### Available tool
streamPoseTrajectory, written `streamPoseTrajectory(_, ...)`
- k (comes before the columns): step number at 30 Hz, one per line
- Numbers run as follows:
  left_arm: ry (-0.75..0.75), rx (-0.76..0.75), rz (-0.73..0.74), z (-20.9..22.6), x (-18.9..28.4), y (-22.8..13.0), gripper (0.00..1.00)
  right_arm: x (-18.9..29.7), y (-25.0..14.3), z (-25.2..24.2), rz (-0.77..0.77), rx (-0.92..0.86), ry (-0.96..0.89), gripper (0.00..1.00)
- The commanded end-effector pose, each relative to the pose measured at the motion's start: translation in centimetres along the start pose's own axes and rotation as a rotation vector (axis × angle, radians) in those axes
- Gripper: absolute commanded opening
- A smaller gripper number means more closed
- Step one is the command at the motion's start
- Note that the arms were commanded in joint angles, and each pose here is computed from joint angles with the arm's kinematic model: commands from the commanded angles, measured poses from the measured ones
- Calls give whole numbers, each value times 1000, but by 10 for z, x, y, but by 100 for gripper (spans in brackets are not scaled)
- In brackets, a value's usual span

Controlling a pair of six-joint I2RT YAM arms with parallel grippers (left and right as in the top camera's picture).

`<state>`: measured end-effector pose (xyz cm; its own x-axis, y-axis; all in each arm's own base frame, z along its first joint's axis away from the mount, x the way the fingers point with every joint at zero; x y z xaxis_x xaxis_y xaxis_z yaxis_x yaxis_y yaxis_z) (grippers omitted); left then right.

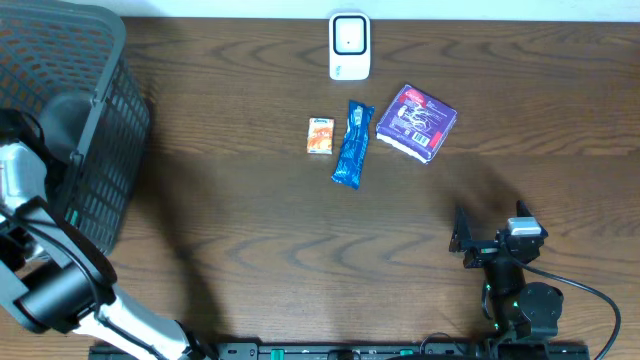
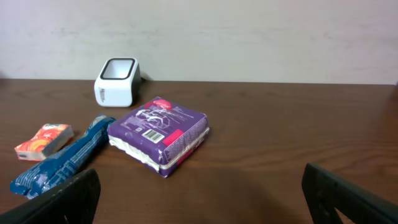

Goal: Scan the item barcode
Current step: 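Reach into the basket and grasp the mint-green packet with left gripper, then carry the green packet to the scanner and place it left of the orange pack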

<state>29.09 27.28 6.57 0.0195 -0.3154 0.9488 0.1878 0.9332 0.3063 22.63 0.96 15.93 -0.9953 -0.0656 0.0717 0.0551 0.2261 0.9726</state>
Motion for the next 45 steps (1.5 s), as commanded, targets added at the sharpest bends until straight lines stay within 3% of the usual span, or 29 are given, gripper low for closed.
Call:
streamPoseTrajectory(1,94,11,8,13,-20,-7,69,0,0,1,-1,-13,5,99)
streamPoseTrajectory(3,125,5,1,16,-25,-6,69,0,0,1,-1,-13,5,99)
streamPoseTrajectory(5,148,0,-8,19,-28,-5,60,0,0,1,-1,-13,5,99)
streamPoseTrajectory(7,146,3,-16,18,-29,-4,27,0,0,1,-1,-13,5,99)
streamPoseTrajectory(9,141,4,-21,17,-28,-3,7,0,0,1,-1,-13,5,99)
streamPoseTrajectory(15,86,27,-61,12,3,12,7,0,0,1,-1,-13,5,99)
streamPoseTrajectory(19,-99,74,-125,-2,59,30,7,0,0,1,-1,-13,5,99)
streamPoseTrajectory(24,-550,99,-225,-33,168,45,7,0,0,1,-1,-13,5,99)
streamPoseTrajectory(30,-1073,110,-294,-44,309,32,7,0,0,1,-1,-13,5,99)
streamPoseTrajectory(33,-1276,35,-301,-51,367,9,7,0,0,1,-1,-13,5,99)
streamPoseTrajectory(38,-1510,-252,-247,-90,434,-81,7,0,0,1,-1,-13,5,99)
streamPoseTrajectory(41,-1469,-475,-275,-127,432,-148,7,0,0,1,-1,-13,5,99)
streamPoseTrajectory(45,-1302,-634,-312,-167,395,-208,7,0,0,1,-1,-13,5,99)
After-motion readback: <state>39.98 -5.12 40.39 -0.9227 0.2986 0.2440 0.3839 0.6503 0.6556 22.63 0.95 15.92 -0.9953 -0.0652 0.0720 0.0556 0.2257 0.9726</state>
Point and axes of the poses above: each gripper's point midway between its finger pads, its own x axis back along the fingers, its own z axis along the line the jaws close on, y = z × x, the point moved 2 cm from there along x, back along the fingers, and after that the axes turned 14 degrees about x, right-handed, at the moved point
